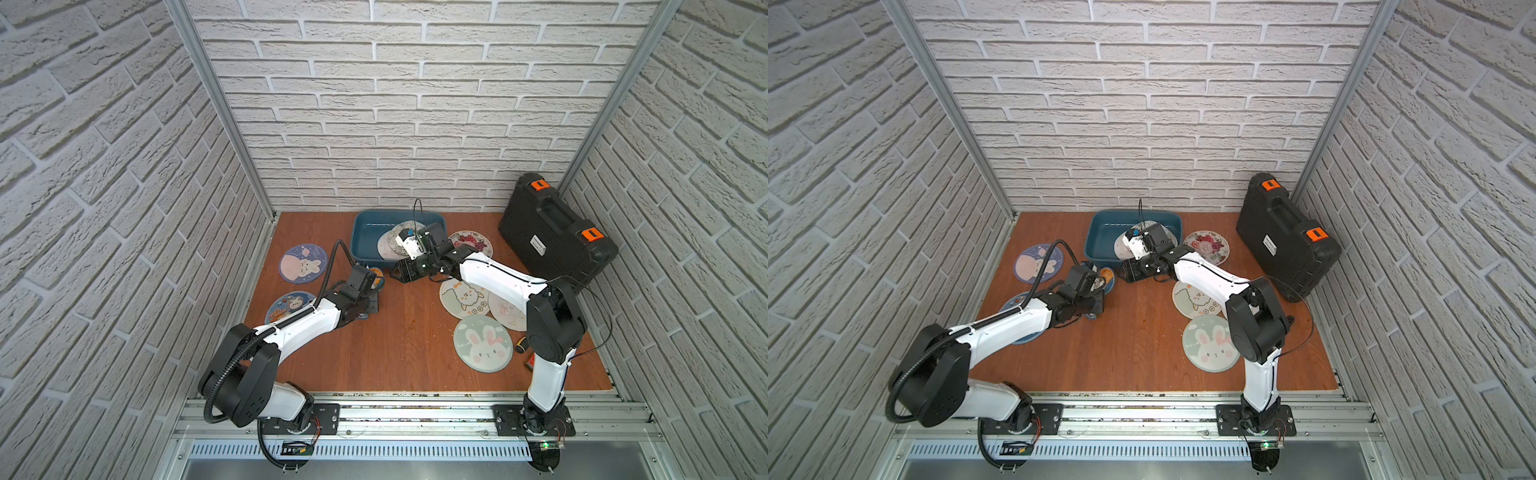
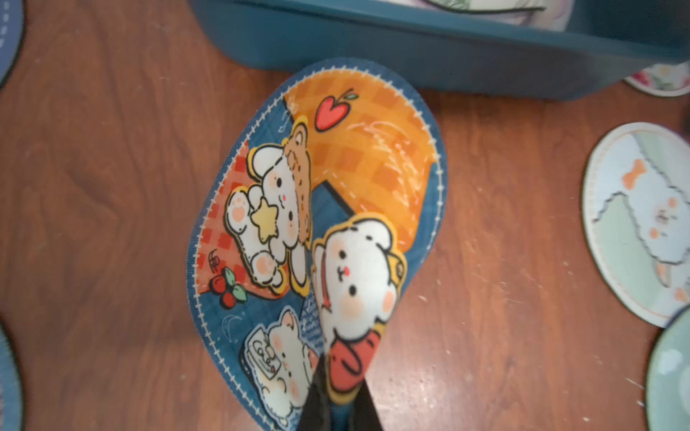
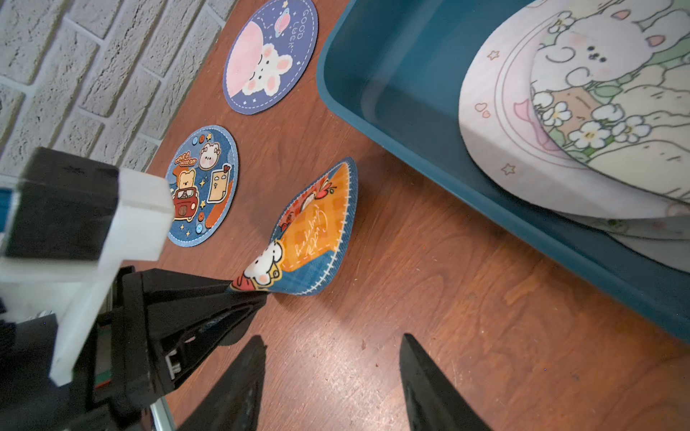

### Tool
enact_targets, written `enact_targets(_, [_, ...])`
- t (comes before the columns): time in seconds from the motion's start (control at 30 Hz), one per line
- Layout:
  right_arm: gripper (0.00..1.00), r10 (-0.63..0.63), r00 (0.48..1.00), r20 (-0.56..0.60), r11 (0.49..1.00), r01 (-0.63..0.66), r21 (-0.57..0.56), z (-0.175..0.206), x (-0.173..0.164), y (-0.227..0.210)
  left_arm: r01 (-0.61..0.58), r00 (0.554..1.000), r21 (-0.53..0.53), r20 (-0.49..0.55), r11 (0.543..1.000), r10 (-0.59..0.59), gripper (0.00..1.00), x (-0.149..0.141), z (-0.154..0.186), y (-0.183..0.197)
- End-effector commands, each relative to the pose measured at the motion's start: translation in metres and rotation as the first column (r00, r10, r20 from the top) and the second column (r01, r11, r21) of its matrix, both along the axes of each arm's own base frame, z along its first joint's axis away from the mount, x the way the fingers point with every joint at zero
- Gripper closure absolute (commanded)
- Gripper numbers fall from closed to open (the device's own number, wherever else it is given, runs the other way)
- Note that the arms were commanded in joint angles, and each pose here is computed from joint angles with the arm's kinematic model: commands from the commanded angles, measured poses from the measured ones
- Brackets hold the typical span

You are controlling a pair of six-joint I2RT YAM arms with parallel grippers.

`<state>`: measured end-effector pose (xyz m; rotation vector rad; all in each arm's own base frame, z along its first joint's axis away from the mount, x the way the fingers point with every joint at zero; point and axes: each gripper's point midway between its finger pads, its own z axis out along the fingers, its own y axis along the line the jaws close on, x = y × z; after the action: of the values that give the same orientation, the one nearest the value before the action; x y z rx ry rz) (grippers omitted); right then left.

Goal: Put the coasters into the storage box
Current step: Pick up the coaster from the center of the board, then place the coaster in the storage box.

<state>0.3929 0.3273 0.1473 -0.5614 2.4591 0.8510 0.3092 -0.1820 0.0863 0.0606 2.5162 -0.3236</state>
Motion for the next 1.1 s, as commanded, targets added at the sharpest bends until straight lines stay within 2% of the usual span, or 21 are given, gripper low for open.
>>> enact_targets(0.0, [0.4, 0.029, 1.0, 0.005, 0.997, -0.03, 0.065, 0.007, -0.002, 0.013, 0.061, 0.996, -0.087, 0.073, 0.994, -0.054, 1.0, 0.004, 0.018, -0.019])
enact_targets(0.2, [0.39, 0.05, 0.997, -0.057, 0.991, -0.043, 0.124, -0.003, -0.006, 0.023, 0.087, 0.993, -0.152, 0.097, 0.985, -0.073, 1.0, 0.004, 0.025, -0.031])
enact_targets(0.63, [0.4, 0.03, 0.996, -0.089, 0.993, -0.02, 0.118, -0.016, -0.004, 0.027, 0.111, 0.988, -0.216, 0.126, 0.97, -0.085, 1.0, 0.001, 0.033, -0.04])
enact_targets(0.7, [0.41, 0.038, 0.993, -0.111, 0.993, -0.025, 0.117, -0.027, -0.004, 0.031, 0.115, 0.988, -0.227, 0.131, 0.967, -0.086, 1.0, 0.002, 0.034, -0.042])
enact_targets(0.83, [0.5, 0.052, 0.994, -0.092, 0.991, -0.04, 0.126, -0.022, -0.005, 0.038, 0.109, 0.989, -0.237, 0.123, 0.966, -0.081, 1.0, 0.002, 0.032, -0.043])
enact_targets(1.07, [0.85, 0.062, 0.995, -0.074, 0.988, -0.05, 0.145, -0.012, -0.002, 0.044, 0.098, 0.99, -0.235, 0.12, 0.967, -0.071, 1.0, 0.002, 0.029, -0.041])
